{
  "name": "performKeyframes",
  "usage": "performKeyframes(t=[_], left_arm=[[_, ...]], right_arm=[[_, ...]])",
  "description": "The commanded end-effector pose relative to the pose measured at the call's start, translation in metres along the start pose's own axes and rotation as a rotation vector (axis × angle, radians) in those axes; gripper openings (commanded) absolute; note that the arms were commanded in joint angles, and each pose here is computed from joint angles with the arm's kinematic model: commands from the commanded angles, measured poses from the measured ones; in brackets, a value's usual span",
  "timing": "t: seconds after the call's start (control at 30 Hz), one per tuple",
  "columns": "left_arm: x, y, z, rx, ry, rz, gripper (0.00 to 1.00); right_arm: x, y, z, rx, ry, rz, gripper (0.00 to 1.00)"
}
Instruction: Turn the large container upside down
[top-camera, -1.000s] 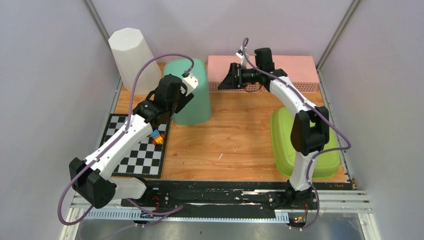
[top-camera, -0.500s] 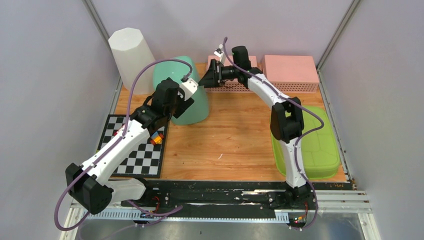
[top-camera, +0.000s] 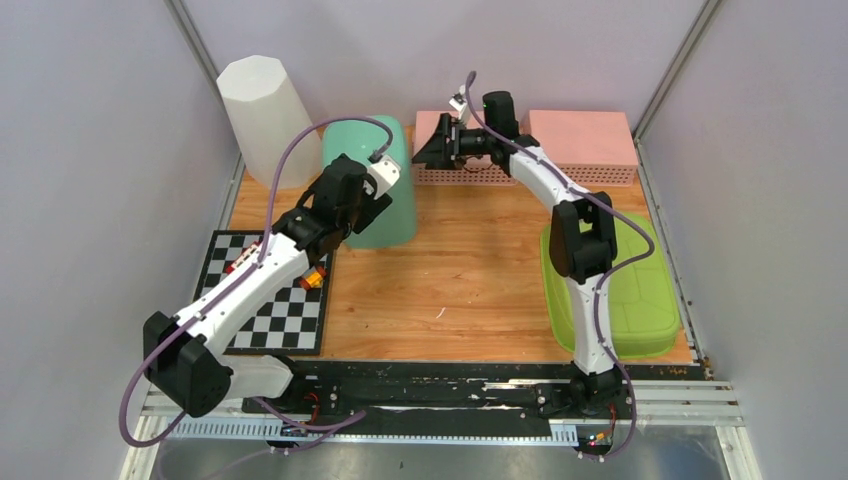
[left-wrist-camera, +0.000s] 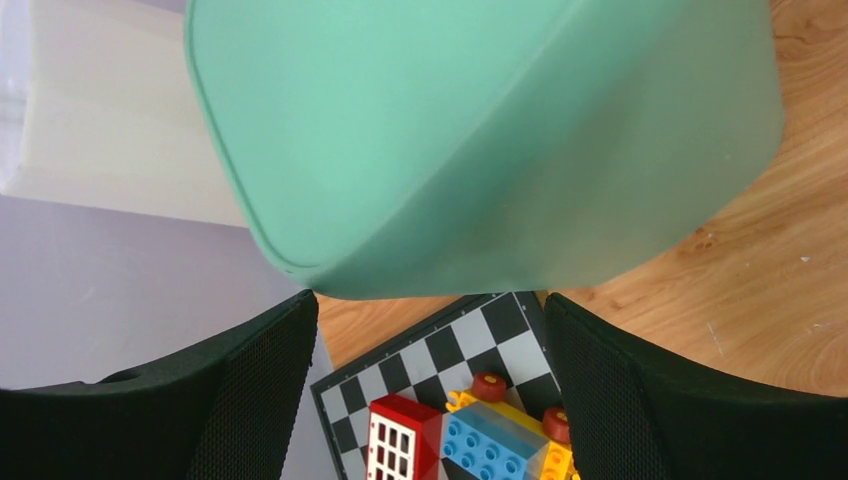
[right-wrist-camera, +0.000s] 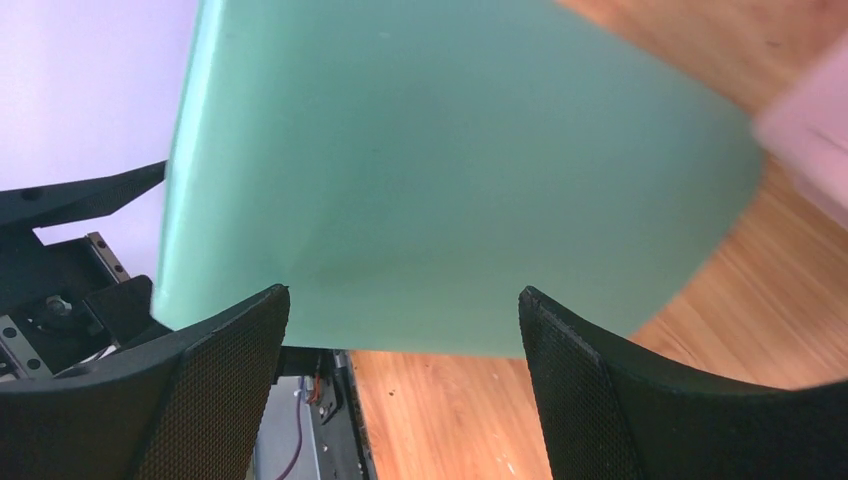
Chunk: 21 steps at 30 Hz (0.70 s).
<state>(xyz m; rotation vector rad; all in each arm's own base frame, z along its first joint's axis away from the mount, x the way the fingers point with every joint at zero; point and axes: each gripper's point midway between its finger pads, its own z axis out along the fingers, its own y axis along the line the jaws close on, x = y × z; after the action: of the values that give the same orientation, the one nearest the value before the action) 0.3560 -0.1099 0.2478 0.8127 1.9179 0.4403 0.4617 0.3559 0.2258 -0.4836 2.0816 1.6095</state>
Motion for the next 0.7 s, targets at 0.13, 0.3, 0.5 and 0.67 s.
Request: performKeyframes(t=[0.13, 0.3, 0.5, 0.67], left_arm=[[-0.011, -0.001, 0.021, -0.02, 0.015, -0.024, 0.84], [-0.014, 0.002, 0.027, -0.047, 0.031, -0.034, 0.81], [-0.013, 0.002, 0.028, -0.052, 0.047, -0.039, 0.77], [-0.011, 0.009, 0.025, -0.08, 0.059, -0.041, 0.75]], right_arm=[[0.005, -0.007, -0.033, 0.067, -0.017, -0.051, 0.87], [0.005, -0.008, -0.028, 0.071, -0.001, -0.051, 0.87], [0.0, -0.006, -0.002, 0.051, 0.027, -0.054, 0.87], [-0.002, -0.005, 0.019, 0.029, 0.037, -0.061, 0.87]])
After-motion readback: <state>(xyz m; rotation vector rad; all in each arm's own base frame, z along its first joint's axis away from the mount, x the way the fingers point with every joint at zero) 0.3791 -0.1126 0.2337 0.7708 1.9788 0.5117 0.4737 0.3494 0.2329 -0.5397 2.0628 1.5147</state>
